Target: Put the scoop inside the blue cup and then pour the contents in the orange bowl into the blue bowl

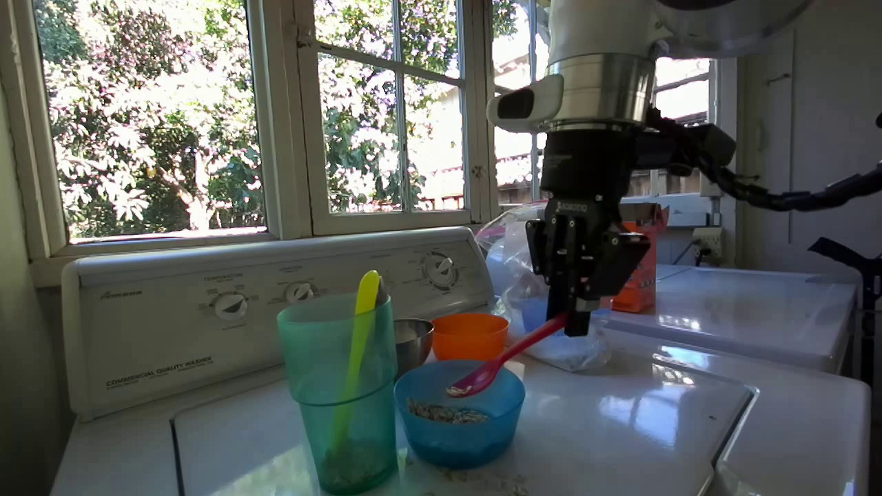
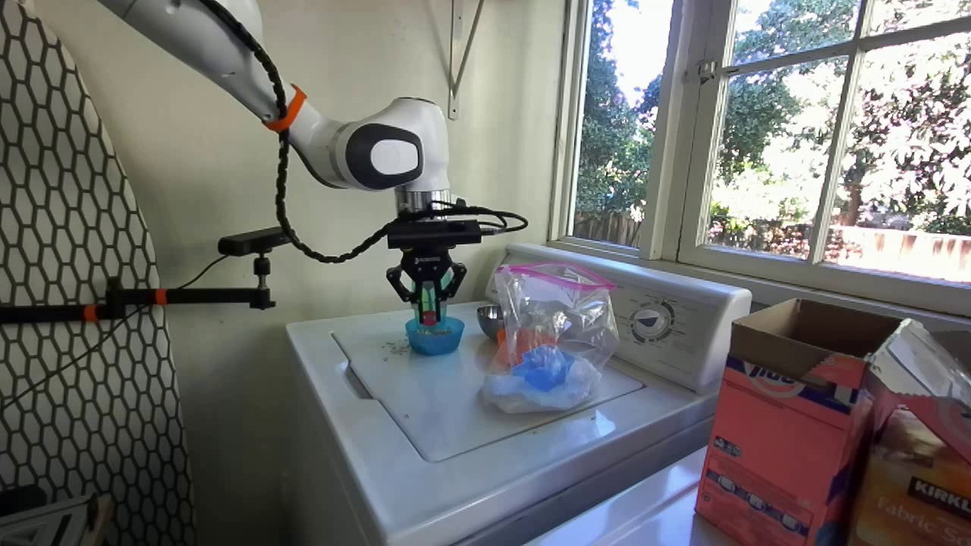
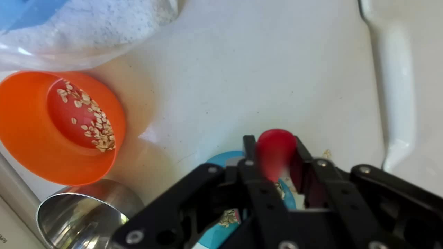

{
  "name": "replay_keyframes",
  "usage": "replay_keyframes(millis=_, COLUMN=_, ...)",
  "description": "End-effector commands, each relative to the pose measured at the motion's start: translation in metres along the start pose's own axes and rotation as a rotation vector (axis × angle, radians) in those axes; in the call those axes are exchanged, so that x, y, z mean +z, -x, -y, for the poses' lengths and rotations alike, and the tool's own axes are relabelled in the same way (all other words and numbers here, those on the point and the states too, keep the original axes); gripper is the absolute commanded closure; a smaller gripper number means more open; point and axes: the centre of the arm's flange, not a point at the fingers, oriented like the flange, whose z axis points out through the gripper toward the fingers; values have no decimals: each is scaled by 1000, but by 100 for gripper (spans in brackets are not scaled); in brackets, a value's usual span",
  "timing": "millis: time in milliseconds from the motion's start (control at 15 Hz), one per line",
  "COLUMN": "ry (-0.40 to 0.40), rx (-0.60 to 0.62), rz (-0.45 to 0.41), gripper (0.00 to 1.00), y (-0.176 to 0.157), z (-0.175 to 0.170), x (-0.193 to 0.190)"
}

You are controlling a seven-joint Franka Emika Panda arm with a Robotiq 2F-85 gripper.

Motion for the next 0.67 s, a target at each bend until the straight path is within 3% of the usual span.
replay_keyframes(millis=0, ry=37, rx=-117, rz=77, gripper=94, y=6, z=5, x=-19)
replay_keyframes(millis=133, ry=146, rx=-175, rz=87, gripper=94, y=2, z=6, x=-24)
replay_keyframes(millis=333, ry=239, rx=-203, rz=41, gripper=94, y=-9, z=5, x=-27)
replay_keyframes(millis=600, ry=279, rx=-227, rz=10, gripper=94, y=-14, z=9, x=-23)
